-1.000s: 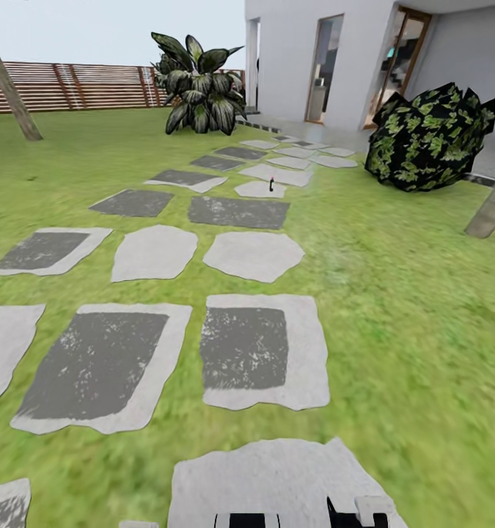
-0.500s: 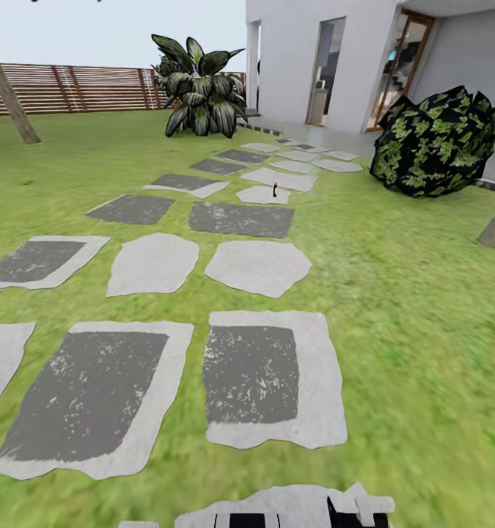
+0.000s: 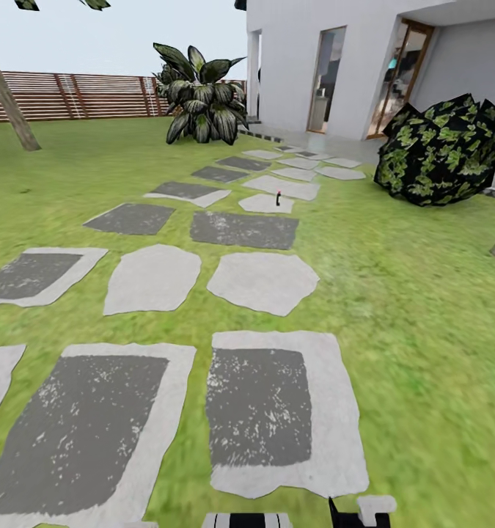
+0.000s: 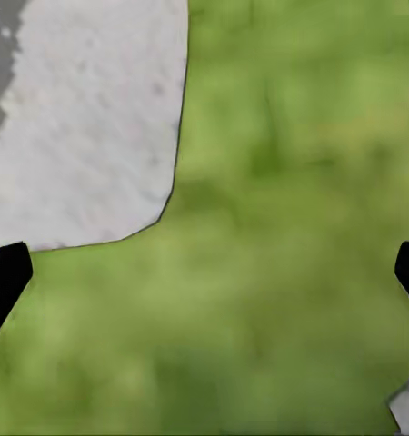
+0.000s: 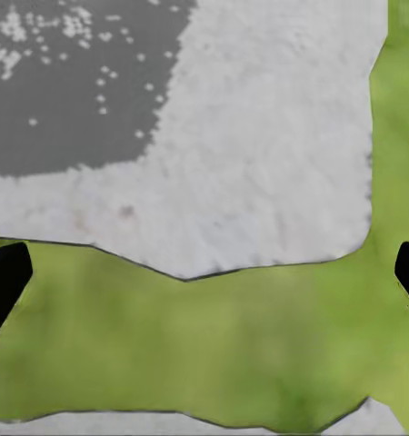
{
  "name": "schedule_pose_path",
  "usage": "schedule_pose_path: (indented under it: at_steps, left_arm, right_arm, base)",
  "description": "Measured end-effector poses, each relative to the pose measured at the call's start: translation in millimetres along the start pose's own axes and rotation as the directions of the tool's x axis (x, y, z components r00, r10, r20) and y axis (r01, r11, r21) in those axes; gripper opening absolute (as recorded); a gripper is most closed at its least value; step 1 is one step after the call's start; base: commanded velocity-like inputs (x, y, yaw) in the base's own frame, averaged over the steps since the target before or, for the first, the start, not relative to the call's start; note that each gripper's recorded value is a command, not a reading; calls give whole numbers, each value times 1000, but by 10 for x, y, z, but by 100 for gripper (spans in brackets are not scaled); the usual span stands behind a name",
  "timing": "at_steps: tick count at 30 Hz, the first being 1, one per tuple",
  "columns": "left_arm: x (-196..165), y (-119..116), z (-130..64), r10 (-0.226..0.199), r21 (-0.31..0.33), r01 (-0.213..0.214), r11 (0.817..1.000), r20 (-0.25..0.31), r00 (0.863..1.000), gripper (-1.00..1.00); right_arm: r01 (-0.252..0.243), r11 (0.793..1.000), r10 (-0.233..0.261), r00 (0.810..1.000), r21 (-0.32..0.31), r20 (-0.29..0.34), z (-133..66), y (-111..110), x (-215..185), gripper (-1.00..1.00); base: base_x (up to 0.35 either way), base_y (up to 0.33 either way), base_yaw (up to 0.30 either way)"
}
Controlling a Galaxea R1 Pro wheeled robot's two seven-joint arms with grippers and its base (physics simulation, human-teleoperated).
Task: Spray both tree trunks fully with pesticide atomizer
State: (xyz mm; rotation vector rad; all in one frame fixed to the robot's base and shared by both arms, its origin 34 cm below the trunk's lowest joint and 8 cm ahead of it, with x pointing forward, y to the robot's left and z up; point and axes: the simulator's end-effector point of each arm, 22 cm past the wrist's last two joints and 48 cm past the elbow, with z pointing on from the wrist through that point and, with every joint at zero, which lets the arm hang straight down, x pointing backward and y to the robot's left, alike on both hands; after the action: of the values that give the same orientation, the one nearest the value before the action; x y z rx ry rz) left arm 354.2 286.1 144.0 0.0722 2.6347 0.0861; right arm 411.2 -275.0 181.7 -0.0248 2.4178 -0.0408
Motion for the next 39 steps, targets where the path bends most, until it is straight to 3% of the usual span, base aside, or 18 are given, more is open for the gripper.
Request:
schedule_pose_path:
  at_steps: [39]
  left_arm:
    - [0,4,0,0,0,0,1000,0,1000,100]
  right_arm:
    - [-4,1000,4,1000,-5,-1,0,43,2,100]
  base:
    - [340,80,0]
